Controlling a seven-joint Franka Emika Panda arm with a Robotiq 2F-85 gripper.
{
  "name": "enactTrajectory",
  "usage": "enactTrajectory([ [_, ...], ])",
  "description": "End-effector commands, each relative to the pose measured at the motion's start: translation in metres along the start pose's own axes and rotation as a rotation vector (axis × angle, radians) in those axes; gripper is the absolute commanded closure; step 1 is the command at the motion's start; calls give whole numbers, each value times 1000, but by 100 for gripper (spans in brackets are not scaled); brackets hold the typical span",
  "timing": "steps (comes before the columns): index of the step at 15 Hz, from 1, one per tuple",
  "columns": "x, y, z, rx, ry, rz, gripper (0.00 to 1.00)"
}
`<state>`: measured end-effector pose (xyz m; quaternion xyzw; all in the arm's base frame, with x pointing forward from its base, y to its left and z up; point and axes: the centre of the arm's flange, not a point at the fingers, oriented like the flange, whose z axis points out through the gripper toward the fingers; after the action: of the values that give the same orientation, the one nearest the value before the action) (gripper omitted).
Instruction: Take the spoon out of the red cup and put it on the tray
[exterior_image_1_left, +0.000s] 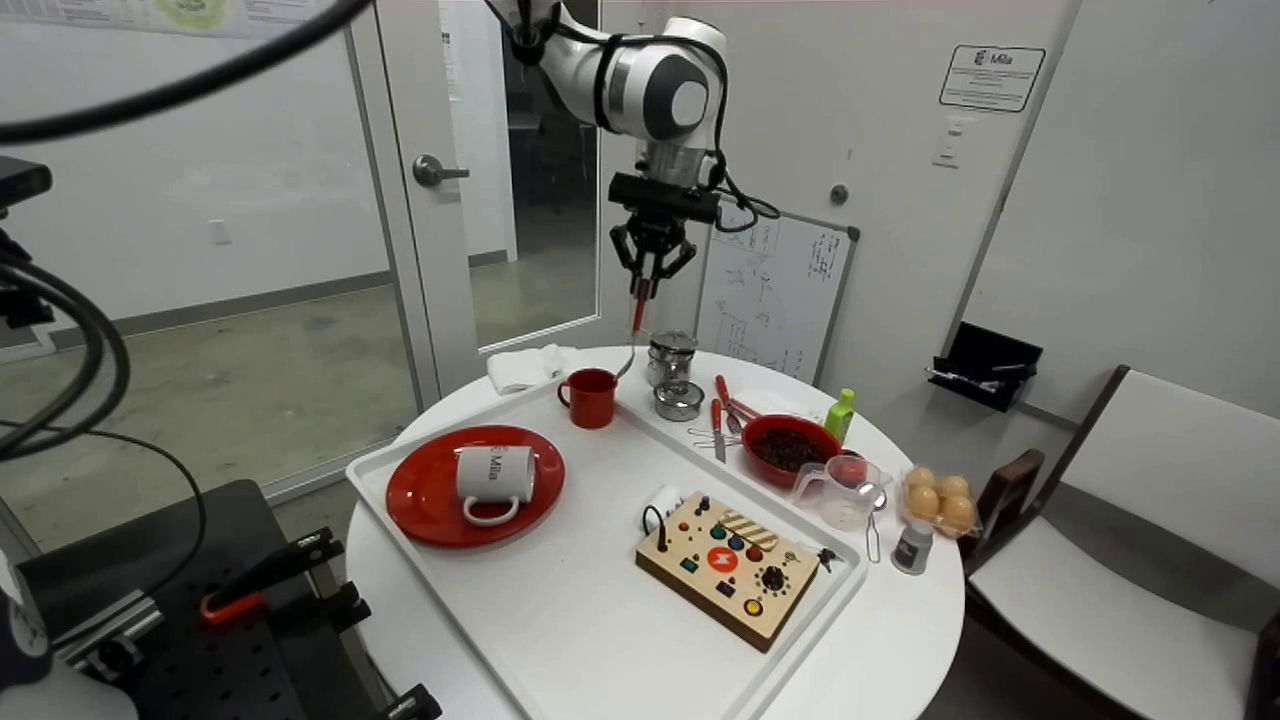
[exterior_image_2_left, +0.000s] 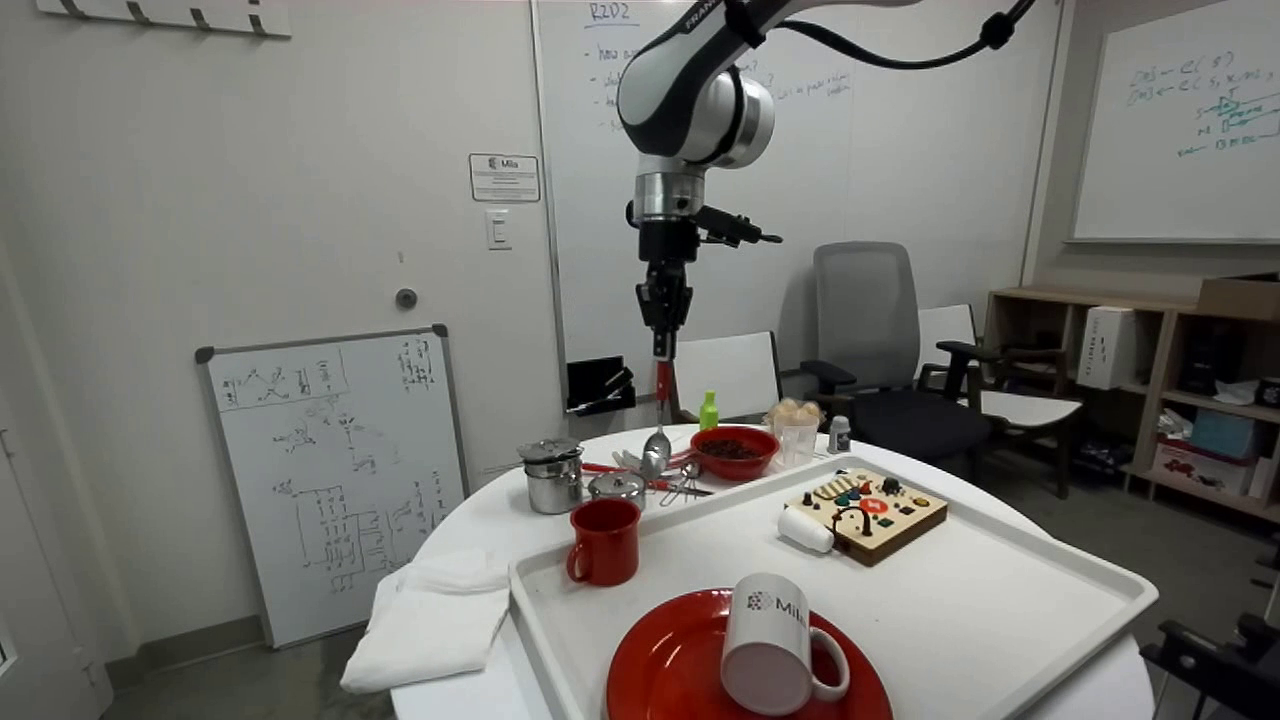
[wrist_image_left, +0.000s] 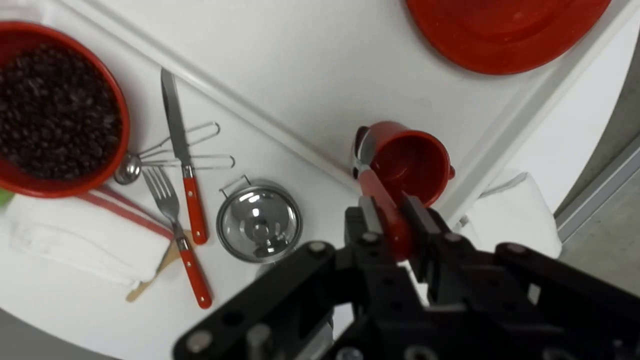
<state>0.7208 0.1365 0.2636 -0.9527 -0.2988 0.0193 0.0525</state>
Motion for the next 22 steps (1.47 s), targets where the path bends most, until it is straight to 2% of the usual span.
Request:
enactTrajectory([
  [1, -70, -17, 8, 13, -47, 103, 88],
  [8, -90, -14, 62, 106, -131, 150, 88],
  [17, -66, -4, 105, 158, -57, 159, 87],
  [22, -54, 0, 112, 168, -19, 167, 88],
])
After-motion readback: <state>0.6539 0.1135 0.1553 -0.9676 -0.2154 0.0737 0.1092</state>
